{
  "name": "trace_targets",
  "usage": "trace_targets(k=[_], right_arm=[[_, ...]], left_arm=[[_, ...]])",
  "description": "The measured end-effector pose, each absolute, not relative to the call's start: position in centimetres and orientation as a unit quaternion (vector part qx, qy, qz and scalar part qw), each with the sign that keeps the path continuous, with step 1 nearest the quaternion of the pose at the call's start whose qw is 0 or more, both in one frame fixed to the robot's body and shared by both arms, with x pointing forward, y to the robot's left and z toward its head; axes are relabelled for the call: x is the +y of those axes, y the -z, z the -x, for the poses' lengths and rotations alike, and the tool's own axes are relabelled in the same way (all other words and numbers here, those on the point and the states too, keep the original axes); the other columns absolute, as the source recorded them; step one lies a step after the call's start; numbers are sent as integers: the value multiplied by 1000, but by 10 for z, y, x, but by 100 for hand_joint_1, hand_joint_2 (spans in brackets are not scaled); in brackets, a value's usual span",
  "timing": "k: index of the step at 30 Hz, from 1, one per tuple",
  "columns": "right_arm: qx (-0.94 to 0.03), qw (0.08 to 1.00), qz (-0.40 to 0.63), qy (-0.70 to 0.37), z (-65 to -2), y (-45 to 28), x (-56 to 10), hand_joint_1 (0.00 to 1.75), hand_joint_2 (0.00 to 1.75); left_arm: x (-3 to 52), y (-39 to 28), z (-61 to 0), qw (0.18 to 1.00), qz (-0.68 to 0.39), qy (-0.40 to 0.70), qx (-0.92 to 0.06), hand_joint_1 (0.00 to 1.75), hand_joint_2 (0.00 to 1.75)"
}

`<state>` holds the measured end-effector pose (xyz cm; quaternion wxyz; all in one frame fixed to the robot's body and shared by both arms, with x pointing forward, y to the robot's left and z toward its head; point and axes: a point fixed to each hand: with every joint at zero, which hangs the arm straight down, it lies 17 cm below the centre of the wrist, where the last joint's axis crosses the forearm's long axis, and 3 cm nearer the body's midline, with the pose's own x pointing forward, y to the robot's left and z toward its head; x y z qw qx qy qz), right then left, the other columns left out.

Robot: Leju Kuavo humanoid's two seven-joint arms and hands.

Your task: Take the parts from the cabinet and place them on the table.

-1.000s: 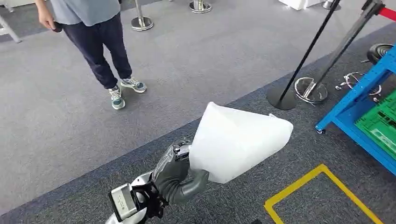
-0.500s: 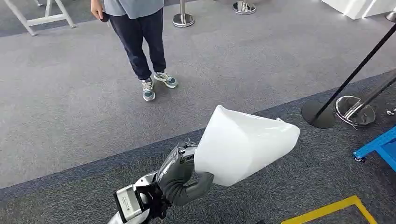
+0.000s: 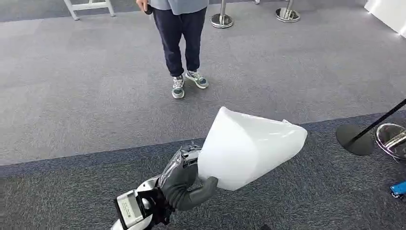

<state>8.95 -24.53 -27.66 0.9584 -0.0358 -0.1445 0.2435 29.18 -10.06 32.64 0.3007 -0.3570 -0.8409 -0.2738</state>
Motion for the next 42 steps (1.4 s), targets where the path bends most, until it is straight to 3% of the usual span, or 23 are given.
trace_targets(k=[42], right_arm=[[-146,956,32,-251,-81,277,-241,0,0]], left_arm=[[-95,-309,-299,317,340,282,-839,175,175]])
